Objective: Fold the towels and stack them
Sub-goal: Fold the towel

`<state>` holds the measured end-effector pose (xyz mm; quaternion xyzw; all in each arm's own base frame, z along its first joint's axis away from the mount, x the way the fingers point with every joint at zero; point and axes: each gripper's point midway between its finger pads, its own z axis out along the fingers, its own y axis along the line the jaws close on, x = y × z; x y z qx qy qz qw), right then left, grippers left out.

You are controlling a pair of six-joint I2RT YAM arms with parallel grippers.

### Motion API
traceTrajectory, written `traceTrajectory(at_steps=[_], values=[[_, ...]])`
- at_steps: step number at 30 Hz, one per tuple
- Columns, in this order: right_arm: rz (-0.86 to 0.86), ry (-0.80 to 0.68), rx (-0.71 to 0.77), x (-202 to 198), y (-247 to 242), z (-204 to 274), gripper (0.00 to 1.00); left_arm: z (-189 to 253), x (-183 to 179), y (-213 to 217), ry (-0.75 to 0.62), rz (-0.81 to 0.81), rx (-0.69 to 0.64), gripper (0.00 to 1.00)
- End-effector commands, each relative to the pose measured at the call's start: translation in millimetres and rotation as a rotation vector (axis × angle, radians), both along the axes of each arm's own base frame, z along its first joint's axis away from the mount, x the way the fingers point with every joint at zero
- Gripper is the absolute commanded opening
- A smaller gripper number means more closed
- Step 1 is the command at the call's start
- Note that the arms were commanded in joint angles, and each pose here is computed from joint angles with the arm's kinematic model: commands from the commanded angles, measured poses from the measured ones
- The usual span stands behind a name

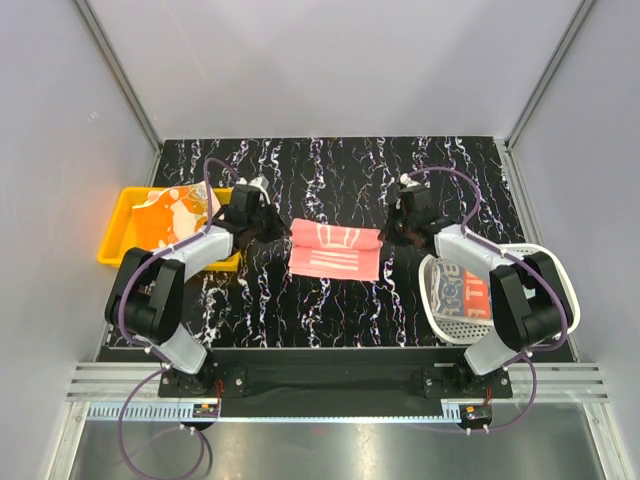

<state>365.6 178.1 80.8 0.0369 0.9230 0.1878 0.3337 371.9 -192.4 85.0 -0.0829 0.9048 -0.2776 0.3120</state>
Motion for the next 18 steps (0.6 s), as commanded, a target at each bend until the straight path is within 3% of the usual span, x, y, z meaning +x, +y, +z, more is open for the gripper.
traceTrajectory(at_steps=[1, 9, 12, 15, 18], values=[[0.000, -0.038, 0.023, -7.5, 5.8, 9.2, 0.05, 13.7, 2.8, 0.1, -0.092, 0.012, -0.003, 0.00], [0.010, -0.013, 0.009, -30.0, 7.8, -5.8, 0.06, 6.6, -15.6, 1.8, -0.090, -0.002, 0.002, 0.00], [0.004, -0.010, 0.011, -34.1, 6.3, -8.4, 0.11, 2.8, -22.2, 1.6, -0.085, -0.018, 0.008, 0.00], [0.005, -0.008, 0.021, -38.0, 6.2, -9.1, 0.23, -2.1, -29.6, -1.7, -0.081, -0.048, 0.006, 0.00], [0.001, -0.020, 0.027, -39.0, 5.2, -3.5, 0.34, -3.4, -35.7, -3.4, -0.081, -0.069, 0.007, 0.16]])
